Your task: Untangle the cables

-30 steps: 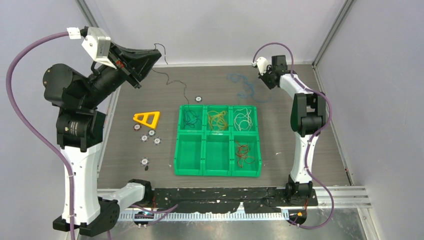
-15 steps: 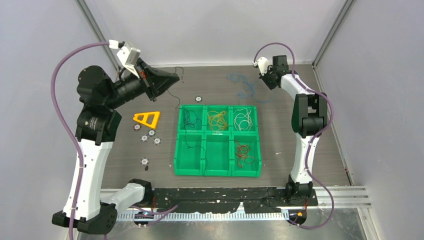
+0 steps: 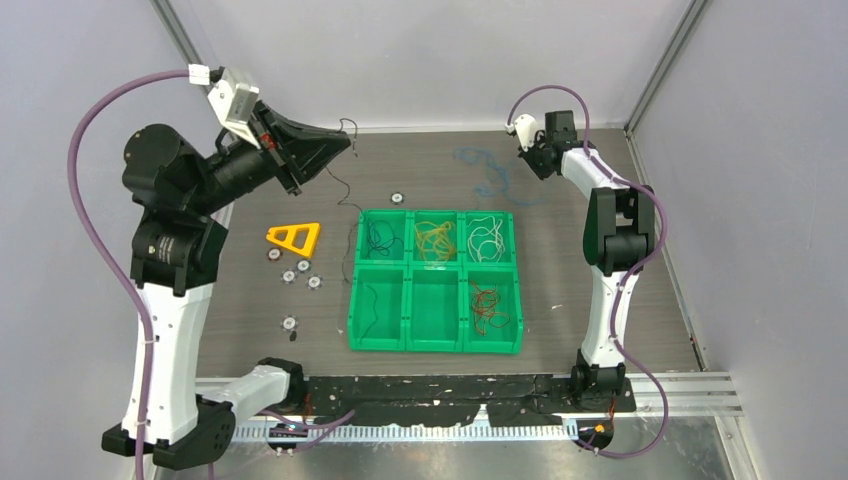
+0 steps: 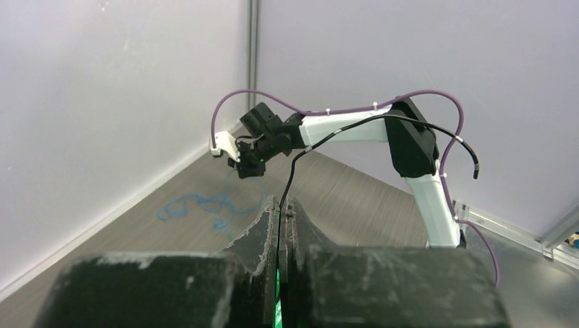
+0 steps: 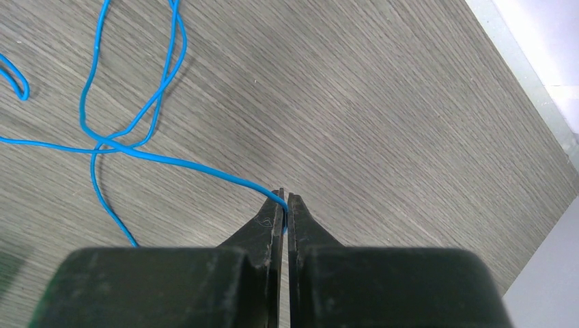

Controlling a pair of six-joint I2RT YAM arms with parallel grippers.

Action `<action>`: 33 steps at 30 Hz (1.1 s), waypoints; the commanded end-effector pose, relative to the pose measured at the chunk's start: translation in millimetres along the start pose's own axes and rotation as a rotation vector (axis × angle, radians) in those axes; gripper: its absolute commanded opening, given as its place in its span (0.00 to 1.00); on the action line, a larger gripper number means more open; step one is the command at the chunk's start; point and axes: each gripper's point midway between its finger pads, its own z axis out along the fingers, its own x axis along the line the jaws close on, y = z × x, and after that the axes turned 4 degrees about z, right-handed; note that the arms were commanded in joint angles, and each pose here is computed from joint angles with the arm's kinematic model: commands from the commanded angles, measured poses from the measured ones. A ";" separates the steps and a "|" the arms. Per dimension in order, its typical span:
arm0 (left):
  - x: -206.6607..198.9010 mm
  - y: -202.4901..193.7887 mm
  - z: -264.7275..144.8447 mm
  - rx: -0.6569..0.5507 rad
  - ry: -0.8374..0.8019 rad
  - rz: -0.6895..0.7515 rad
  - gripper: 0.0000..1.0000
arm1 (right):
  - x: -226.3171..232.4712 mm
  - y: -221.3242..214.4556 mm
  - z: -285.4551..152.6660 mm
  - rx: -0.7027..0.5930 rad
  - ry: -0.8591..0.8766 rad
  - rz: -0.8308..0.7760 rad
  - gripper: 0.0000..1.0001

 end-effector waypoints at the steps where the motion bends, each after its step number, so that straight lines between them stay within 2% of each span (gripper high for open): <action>1: -5.7 13.6 -0.2 -0.029 -0.020 0.032 0.00 | -16.3 36.1 -24.4 -0.087 -0.040 -0.009 0.05; 5: 3.0 5.8 3.6 -0.023 -0.002 0.038 0.00 | -14.8 37.3 -25.9 -0.092 -0.035 -0.004 0.05; 8: 14.3 -21.3 7.4 0.015 0.014 0.031 0.00 | -11.7 34.0 -25.2 -0.088 -0.024 0.001 0.05; 14: 8.7 -113.4 7.0 0.159 -0.034 -0.045 0.00 | -9.9 31.3 -25.4 -0.085 -0.019 0.003 0.05; 21: -9.7 -241.3 -7.6 0.344 -0.068 -0.281 0.00 | -8.1 25.7 -24.0 -0.078 -0.010 0.019 0.05; 28: -8.1 -310.1 -19.9 0.493 -0.031 -0.455 0.00 | -2.9 20.2 -28.2 -0.070 0.000 0.021 0.05; 33: 3.8 -354.4 -40.0 0.606 0.085 -0.466 0.00 | -3.0 16.5 -33.1 -0.067 -0.001 0.025 0.05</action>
